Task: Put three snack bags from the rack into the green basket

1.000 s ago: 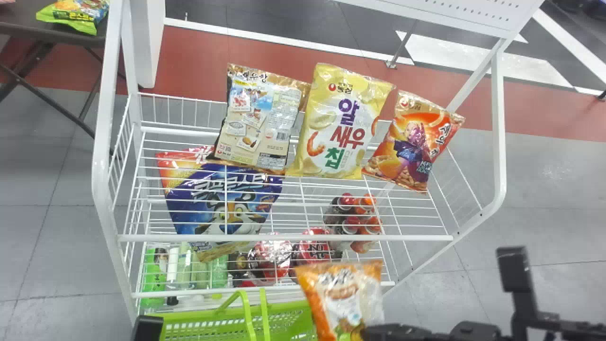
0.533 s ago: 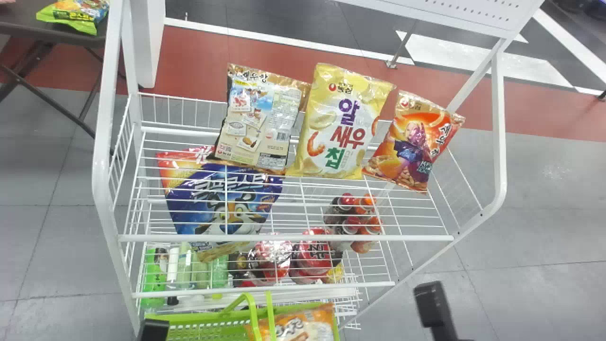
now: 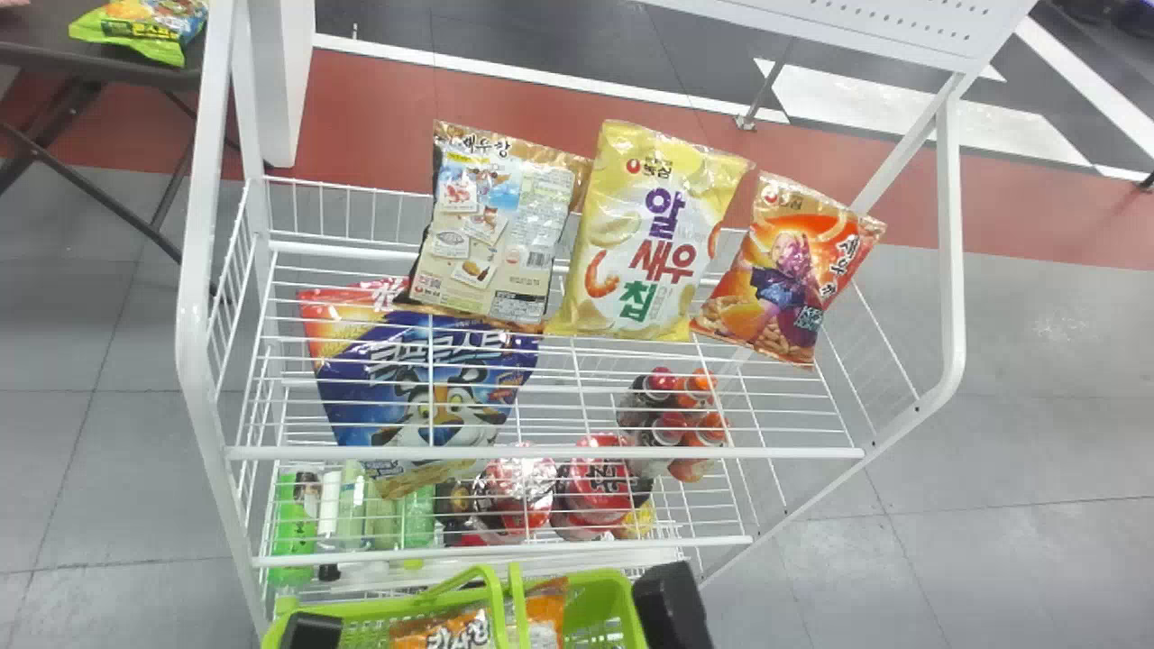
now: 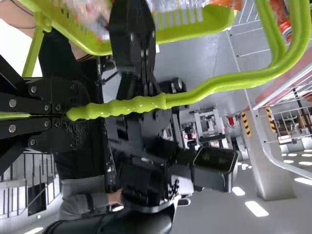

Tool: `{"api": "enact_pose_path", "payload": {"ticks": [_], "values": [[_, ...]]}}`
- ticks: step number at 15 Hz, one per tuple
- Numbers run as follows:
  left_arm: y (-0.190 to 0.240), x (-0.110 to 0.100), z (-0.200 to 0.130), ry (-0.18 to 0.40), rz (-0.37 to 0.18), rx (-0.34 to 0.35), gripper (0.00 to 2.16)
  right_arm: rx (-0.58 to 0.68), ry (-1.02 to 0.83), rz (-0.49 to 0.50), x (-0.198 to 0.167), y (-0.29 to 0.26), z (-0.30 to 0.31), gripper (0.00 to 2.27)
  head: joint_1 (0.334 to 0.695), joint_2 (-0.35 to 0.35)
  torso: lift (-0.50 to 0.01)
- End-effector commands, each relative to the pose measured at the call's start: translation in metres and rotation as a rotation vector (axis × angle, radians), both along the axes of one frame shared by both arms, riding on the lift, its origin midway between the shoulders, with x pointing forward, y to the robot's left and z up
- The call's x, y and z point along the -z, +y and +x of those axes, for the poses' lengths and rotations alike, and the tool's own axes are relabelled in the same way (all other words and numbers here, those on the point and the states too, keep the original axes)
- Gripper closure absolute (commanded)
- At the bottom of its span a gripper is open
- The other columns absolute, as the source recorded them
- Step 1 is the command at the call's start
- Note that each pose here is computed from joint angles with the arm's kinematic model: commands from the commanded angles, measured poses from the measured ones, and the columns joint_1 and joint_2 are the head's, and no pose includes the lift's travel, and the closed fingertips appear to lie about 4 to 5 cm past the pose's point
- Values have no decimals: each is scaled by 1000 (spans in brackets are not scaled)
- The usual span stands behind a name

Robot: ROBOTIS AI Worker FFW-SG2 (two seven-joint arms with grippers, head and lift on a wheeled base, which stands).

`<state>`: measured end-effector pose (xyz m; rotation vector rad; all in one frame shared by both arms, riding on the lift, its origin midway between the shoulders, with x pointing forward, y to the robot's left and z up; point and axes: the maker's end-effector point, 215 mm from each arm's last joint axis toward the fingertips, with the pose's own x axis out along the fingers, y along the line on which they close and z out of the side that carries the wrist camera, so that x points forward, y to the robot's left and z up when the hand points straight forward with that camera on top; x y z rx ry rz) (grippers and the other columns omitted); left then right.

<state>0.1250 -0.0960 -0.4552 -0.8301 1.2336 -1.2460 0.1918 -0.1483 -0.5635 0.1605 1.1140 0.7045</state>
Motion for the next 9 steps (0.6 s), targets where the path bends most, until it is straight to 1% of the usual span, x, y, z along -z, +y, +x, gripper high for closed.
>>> {"api": "enact_pose_path", "payload": {"ticks": [1,4,5,6,7,8,9], "values": [[-1,-1,0,0,-4,1,1487,-37,24,-40,30,6,-5,2243,695,-350,0],[-2,-1,-1,3,-5,3,1487,-83,59,-123,60,7,-15,2213,695,-350,0],[-3,-1,-1,1,-4,5,1487,-96,111,-165,70,1,-27,1892,695,-350,0],[-3,-1,-1,-2,-5,6,1487,-102,131,-190,73,-5,-32,890,695,-350,0],[-3,0,0,-2,-3,4,1487,-106,155,-219,74,-12,-38,33,695,-350,0],[-3,0,0,-2,-3,4,1487,-107,154,-253,68,-22,-38,-2,695,-350,0],[-3,-1,0,0,-4,6,1487,-98,91,-257,52,-27,-27,-2,695,-350,0]]}}
